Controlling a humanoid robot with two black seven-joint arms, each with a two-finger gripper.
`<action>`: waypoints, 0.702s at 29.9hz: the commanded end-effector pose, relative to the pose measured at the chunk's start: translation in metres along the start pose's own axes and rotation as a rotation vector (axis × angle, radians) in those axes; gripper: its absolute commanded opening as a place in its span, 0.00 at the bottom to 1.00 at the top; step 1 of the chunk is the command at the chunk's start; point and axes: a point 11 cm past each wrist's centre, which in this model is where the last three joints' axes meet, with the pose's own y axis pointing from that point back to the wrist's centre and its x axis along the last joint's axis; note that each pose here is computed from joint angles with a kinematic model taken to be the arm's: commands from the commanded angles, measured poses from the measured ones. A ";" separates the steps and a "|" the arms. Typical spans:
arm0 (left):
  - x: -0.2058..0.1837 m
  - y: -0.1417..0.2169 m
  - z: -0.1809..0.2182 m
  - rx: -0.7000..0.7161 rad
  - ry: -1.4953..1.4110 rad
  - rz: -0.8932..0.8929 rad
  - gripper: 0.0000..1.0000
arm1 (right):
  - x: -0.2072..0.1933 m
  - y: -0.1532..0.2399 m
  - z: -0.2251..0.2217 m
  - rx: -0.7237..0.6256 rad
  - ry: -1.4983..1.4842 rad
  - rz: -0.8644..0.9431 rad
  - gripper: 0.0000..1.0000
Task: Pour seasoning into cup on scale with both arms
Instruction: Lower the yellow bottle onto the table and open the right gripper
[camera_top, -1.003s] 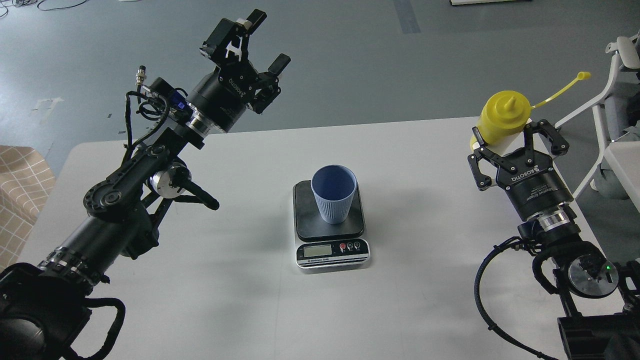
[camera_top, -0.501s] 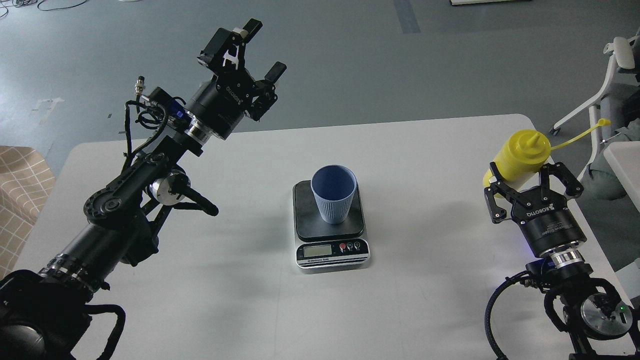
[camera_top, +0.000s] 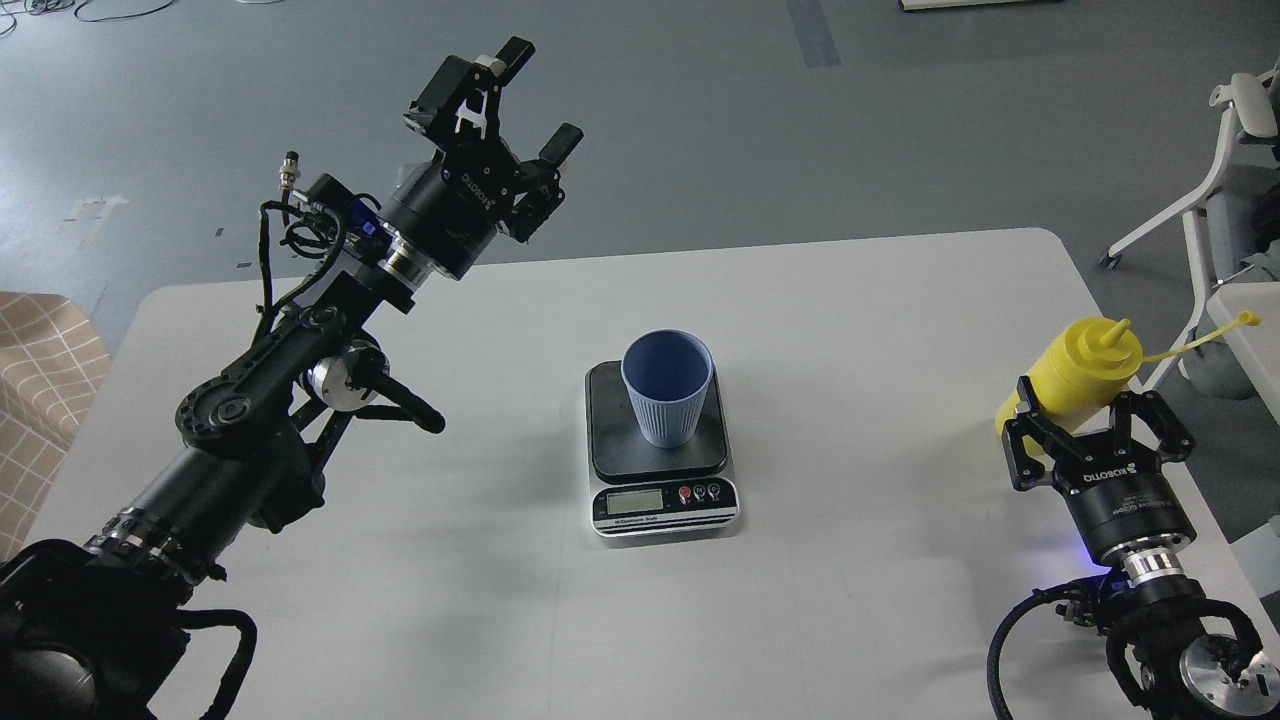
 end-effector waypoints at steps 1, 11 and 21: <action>0.001 0.002 -0.001 0.004 -0.001 0.002 0.98 | 0.003 -0.019 0.001 -0.006 -0.003 0.009 0.07; -0.002 0.000 -0.003 0.002 0.005 -0.002 0.98 | 0.006 -0.021 0.003 -0.011 -0.013 0.018 0.20; -0.002 0.000 -0.002 0.002 0.004 -0.002 0.98 | 0.017 -0.007 0.004 -0.023 -0.022 0.051 0.92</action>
